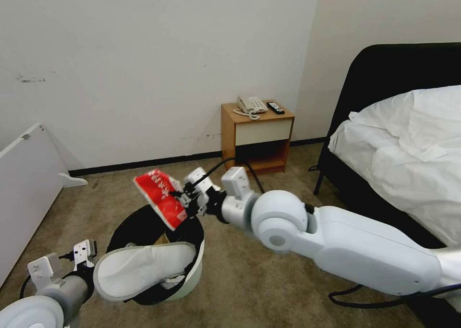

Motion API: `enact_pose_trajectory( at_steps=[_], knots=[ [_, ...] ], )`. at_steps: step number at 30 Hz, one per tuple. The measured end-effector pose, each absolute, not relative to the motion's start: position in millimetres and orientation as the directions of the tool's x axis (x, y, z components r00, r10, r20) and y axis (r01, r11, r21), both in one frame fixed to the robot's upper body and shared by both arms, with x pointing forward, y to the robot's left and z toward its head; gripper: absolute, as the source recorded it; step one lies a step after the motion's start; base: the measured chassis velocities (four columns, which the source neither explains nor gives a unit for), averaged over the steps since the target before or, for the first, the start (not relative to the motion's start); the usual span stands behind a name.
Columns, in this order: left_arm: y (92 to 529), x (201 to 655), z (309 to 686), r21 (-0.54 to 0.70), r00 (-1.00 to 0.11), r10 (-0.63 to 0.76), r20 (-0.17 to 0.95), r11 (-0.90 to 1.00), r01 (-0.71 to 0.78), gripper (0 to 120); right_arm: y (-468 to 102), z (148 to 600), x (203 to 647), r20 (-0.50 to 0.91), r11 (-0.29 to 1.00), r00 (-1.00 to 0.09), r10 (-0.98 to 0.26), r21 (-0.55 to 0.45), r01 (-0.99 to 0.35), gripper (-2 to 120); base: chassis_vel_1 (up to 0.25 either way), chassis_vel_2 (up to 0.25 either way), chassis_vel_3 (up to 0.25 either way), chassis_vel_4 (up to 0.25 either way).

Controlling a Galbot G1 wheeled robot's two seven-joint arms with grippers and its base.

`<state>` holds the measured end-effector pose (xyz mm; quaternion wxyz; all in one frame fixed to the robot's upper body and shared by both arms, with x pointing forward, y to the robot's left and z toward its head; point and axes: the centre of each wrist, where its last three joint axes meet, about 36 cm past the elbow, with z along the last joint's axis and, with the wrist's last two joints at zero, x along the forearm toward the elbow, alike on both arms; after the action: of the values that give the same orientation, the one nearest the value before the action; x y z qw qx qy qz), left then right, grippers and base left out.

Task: Pick up the trash bin, then pick up the garbage from the floor and place it into the trash bin.

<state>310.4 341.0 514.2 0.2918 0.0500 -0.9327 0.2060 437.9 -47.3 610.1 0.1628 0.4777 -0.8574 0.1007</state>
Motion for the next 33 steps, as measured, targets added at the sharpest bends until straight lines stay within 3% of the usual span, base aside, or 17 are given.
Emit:
enact_pose_trajectory(
  at_steps=[11,33],
  knots=[
    [340,310,517,-0.363,-0.831,0.032,0.555,0.908,-0.207,1,-23,582,436,0.492,0.51,-0.453,-0.744,-0.02,-0.86,0,0.0,0.0,0.0,0.0],
    [339,309,519,-0.367,-0.837,0.034,0.546,0.908,-0.202,1,-1,544,437,0.595,0.514,-0.431,-0.679,-0.035,-0.857,0,0.0,0.0,0.0,0.0]
  ],
)
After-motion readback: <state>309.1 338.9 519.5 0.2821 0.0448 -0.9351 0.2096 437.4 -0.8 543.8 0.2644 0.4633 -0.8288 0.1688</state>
